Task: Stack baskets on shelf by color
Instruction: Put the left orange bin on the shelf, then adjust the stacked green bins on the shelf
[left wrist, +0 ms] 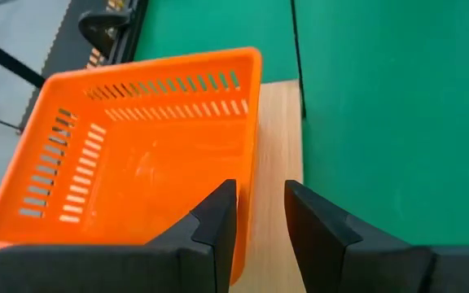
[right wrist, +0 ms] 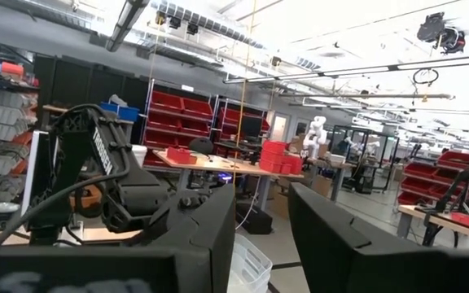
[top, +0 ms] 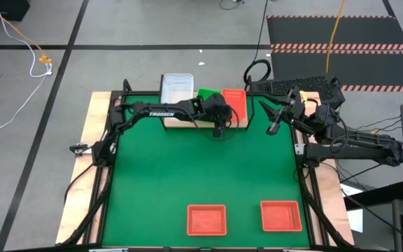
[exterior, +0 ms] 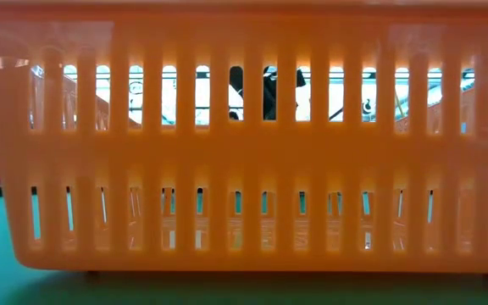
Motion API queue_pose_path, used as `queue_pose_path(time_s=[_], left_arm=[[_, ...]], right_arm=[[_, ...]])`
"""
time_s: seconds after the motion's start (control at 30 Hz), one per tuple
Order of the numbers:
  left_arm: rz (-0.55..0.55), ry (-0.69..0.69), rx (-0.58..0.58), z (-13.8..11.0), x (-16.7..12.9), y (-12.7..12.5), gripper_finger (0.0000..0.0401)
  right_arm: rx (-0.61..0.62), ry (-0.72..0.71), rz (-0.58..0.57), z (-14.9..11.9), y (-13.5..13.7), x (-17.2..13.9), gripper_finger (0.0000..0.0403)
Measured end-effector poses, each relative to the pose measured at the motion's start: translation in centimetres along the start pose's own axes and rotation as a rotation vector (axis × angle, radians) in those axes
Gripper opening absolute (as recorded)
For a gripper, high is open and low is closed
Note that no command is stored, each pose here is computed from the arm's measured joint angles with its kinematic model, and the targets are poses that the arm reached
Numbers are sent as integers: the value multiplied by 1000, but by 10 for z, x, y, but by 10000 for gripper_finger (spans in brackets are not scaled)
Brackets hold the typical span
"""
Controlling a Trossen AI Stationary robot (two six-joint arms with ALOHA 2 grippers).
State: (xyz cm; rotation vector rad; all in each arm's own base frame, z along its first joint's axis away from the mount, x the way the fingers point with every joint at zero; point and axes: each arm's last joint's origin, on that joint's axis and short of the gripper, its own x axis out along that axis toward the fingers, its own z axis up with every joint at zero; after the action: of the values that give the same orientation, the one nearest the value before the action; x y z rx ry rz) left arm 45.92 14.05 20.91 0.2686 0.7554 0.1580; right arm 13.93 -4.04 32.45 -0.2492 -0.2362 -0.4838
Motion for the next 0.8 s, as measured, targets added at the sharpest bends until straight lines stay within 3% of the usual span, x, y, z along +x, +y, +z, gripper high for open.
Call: queue_pose_path(time_s=[0.33,0.63,0.8], left_arm=[[15,-75,22,16,-6,-13,108],[85,42,-25,24,-58,-1,108],[77,132,-69,12,-61,8,108]], right_arm=[[2,-5,-1,0,0,0,112],[1,8,2,-1,0,0,112],[27,10,3,-1,0,0,112]])
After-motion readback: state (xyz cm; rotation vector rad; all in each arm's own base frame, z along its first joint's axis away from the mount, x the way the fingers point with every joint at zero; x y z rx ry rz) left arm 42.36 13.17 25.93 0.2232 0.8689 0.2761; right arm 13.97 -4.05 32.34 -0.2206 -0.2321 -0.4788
